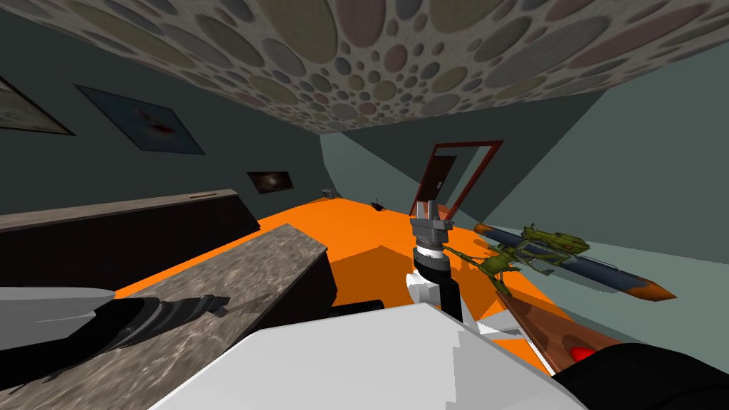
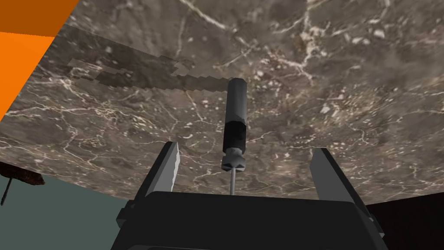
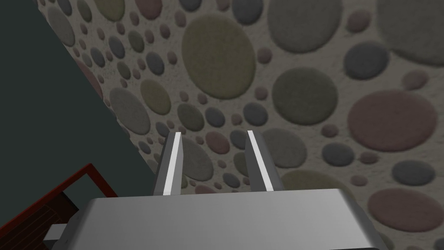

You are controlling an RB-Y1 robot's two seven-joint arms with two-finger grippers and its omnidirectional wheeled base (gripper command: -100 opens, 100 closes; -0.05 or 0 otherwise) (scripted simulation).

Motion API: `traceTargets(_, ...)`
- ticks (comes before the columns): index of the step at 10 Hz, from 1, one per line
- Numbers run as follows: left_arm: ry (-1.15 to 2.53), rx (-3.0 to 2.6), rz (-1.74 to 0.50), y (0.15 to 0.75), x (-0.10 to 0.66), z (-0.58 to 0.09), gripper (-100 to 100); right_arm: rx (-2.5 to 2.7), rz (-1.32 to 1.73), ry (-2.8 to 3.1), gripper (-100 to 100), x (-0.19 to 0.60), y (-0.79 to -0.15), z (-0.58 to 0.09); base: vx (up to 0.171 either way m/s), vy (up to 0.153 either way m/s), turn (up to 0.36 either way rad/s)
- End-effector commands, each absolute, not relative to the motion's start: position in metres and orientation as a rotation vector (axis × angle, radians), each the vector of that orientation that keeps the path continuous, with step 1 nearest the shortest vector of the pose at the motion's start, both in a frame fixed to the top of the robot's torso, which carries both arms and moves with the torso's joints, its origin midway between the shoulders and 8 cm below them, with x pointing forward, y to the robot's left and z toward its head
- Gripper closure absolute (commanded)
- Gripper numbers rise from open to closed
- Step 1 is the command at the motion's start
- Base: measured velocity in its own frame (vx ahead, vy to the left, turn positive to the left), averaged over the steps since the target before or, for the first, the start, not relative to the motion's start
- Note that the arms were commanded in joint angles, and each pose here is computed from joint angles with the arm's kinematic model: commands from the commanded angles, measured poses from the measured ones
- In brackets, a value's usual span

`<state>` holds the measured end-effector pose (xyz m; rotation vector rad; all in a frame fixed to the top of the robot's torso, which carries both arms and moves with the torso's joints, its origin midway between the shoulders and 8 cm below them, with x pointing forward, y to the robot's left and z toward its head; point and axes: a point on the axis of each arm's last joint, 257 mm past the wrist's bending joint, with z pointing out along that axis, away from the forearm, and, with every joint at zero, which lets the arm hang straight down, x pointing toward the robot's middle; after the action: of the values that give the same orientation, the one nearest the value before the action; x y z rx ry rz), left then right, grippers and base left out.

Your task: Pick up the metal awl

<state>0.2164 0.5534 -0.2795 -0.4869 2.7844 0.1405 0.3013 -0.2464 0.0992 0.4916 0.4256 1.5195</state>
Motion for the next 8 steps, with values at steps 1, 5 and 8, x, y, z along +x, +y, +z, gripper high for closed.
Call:
traceTargets(1,2.781,-0.493,0.143,0.5595,0.2106,-0.2863,-100,0.492,1.519,0.426,0,0.3013,-0.2464,0.0992,0.033,-0.021,-0.043)
traceTargets(5,2.779,-0.501,0.145,0.5636,0.2036,-0.2933,100,0.492,1.519,0.426,0,0.3013,-0.2464,0.0992,0.019,-0.01,-0.023)
traceTargets(8,2.778,-0.499,0.147,0.564,0.2039,-0.2931,100,0.492,1.519,0.426,0,0.3013,-0.2464,0.0992,0.0,0.0,0.0)
